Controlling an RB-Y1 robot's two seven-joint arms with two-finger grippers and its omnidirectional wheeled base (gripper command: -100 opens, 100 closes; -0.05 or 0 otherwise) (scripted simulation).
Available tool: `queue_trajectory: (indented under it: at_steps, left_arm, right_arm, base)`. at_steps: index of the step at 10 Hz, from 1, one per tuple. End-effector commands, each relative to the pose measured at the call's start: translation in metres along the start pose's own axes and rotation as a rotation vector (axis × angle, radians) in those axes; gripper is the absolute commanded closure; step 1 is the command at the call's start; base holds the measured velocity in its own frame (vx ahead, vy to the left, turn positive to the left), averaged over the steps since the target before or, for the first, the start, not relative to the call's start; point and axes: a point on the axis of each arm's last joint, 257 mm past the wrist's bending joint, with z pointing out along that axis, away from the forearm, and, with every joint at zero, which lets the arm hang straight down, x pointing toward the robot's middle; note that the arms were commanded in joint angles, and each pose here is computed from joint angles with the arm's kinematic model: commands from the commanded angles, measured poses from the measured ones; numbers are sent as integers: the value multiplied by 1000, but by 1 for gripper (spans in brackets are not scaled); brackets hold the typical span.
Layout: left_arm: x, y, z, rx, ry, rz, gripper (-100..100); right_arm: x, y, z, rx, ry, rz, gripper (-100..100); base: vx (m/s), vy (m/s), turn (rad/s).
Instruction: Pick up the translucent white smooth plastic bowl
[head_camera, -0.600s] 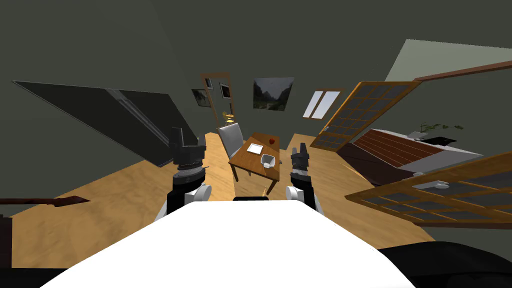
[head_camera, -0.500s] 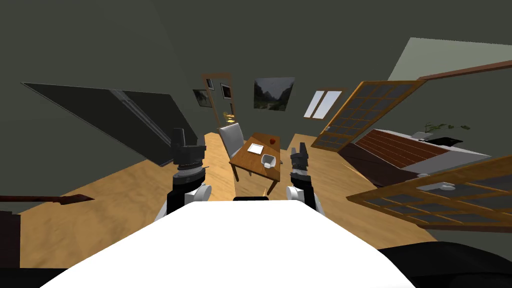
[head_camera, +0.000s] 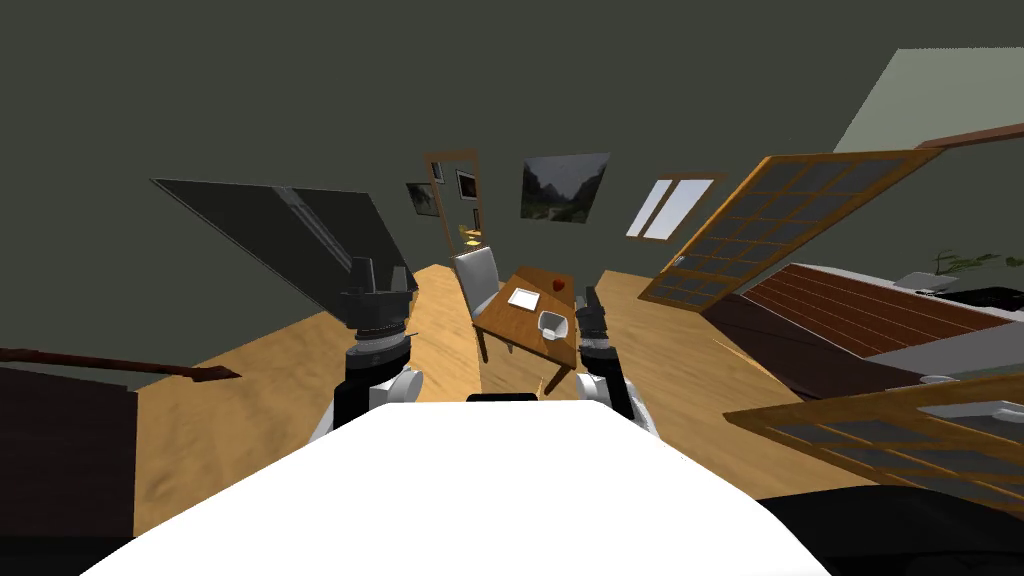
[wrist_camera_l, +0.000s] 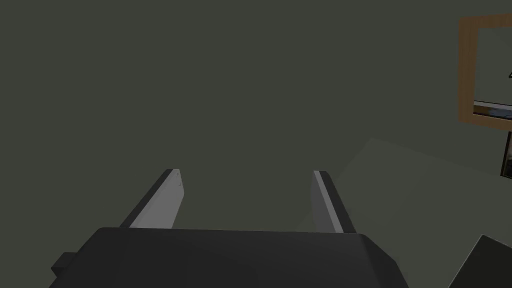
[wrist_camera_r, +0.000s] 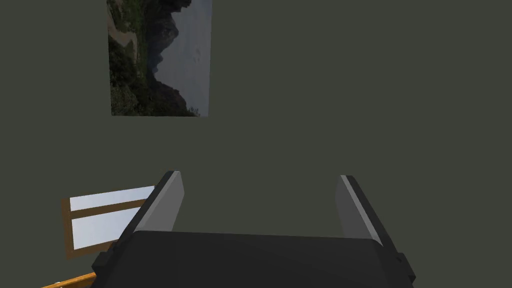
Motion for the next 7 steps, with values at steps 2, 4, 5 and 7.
queue_trajectory:
  at_steps: [2, 4, 5, 7]
  left_arm:
    - [0, 0, 0, 0, 0, 0, 0]
    - [0, 0, 0, 0, 0, 0, 0]
    - [0, 0, 0, 0, 0, 0, 0]
    - [0, 0, 0, 0, 0, 0, 0]
  right_arm:
    - [13, -10, 0, 4, 69, -47, -100]
    - [30, -25, -1, 11, 150, -108, -100]
    - [38, -33, -2, 14, 189, -140, -100]
    - [46, -42, -3, 15, 239, -182, -100]
  base:
    - [17, 189, 148]
    - [37, 221, 213]
    - [71, 312, 345]
    - [54, 259, 193]
